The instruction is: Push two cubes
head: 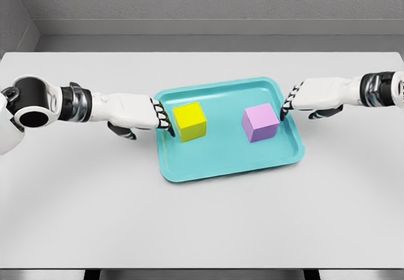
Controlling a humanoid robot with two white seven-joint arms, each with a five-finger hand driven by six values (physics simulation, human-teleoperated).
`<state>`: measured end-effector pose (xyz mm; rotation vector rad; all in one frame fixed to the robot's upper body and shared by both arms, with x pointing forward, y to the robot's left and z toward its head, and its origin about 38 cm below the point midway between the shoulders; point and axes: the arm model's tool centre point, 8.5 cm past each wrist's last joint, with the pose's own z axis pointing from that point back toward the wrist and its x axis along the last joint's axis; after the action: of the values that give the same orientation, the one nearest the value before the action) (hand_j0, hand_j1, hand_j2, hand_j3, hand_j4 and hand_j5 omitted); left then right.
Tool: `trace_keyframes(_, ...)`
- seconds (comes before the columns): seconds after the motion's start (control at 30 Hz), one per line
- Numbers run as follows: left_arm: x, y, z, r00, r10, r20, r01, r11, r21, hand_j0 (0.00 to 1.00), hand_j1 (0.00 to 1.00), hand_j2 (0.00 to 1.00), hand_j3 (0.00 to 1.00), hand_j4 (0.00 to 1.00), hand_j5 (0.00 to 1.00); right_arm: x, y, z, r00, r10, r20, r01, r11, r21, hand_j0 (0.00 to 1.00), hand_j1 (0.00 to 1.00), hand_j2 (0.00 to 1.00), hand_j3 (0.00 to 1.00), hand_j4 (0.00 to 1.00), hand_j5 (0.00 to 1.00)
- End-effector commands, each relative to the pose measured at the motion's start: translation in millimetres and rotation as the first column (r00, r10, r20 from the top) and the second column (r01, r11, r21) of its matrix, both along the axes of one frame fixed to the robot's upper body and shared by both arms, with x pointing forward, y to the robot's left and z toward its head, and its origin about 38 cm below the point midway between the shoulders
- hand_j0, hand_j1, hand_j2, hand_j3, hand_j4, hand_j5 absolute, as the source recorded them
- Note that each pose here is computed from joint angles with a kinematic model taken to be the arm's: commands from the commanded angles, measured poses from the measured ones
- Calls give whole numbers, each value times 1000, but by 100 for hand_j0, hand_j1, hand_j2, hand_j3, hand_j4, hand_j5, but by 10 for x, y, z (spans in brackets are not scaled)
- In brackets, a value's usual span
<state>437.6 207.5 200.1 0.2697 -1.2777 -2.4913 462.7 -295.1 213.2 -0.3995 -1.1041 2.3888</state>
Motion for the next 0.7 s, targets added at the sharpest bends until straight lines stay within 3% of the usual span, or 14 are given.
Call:
trace_keyframes(0.0,22,3,-18,1000,8,-1,-8,1000,3,84,84,84,84,84,84,-10,41,8,1000,9,1,-9,1000,7,70,70,70,70,70,70)
trace_keyframes(0.67,124,-47,-81,1000,30,1,-30,1000,5,84,84,84,84,84,84,-65,131,-12,999,42,-5,-42,999,4,70,70,70,70,70,70)
